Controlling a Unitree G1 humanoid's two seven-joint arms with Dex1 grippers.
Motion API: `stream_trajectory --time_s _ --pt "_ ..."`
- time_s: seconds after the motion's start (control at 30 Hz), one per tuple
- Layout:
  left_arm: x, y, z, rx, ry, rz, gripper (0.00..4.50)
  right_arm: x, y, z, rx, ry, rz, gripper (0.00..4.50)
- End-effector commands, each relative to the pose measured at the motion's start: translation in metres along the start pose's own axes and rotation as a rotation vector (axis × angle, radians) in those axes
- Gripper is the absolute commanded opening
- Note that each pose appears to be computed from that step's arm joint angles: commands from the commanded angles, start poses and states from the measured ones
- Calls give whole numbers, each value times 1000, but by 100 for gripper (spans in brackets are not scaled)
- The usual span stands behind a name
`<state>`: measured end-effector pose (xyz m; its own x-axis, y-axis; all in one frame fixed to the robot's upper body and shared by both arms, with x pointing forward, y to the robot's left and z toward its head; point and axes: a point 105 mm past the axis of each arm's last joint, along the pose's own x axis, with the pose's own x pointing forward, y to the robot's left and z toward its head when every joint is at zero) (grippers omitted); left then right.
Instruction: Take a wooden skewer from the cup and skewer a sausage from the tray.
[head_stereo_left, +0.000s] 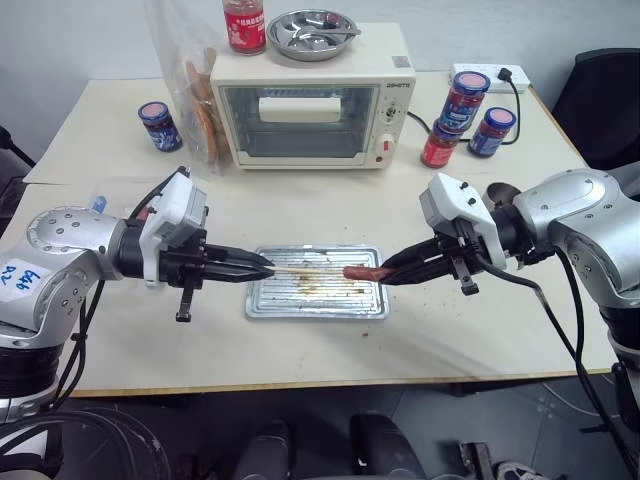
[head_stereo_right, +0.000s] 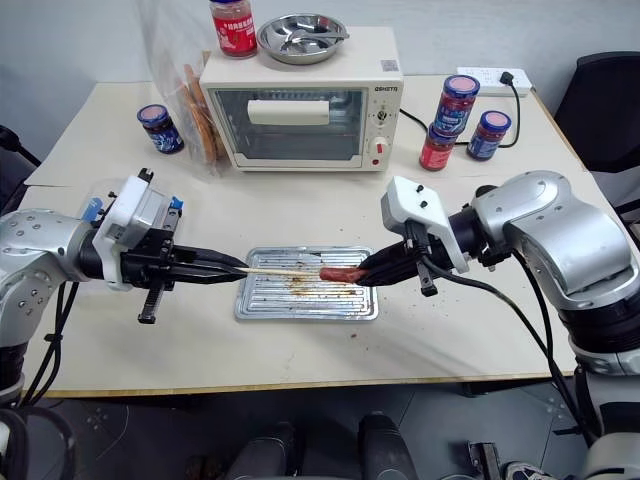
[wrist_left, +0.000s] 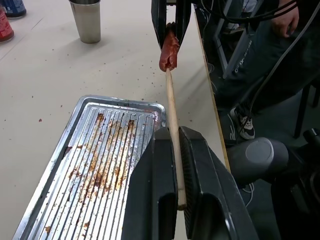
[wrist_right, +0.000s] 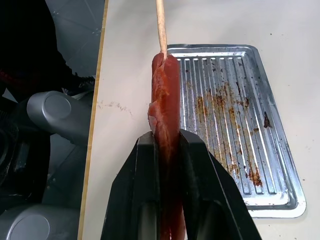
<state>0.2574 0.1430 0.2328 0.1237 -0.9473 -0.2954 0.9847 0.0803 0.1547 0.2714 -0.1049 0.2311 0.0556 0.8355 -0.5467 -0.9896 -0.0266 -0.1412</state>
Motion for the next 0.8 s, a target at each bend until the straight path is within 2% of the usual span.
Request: stream_trajectory --time_s 0.03,0.8 --pt "0 0 8 50 -8 -3 0 -6 5 13 -77 -16 -5 43" --pt "-1 -1 9 56 -7 -4 0 -4 2 7 -60 -8 -25 43"
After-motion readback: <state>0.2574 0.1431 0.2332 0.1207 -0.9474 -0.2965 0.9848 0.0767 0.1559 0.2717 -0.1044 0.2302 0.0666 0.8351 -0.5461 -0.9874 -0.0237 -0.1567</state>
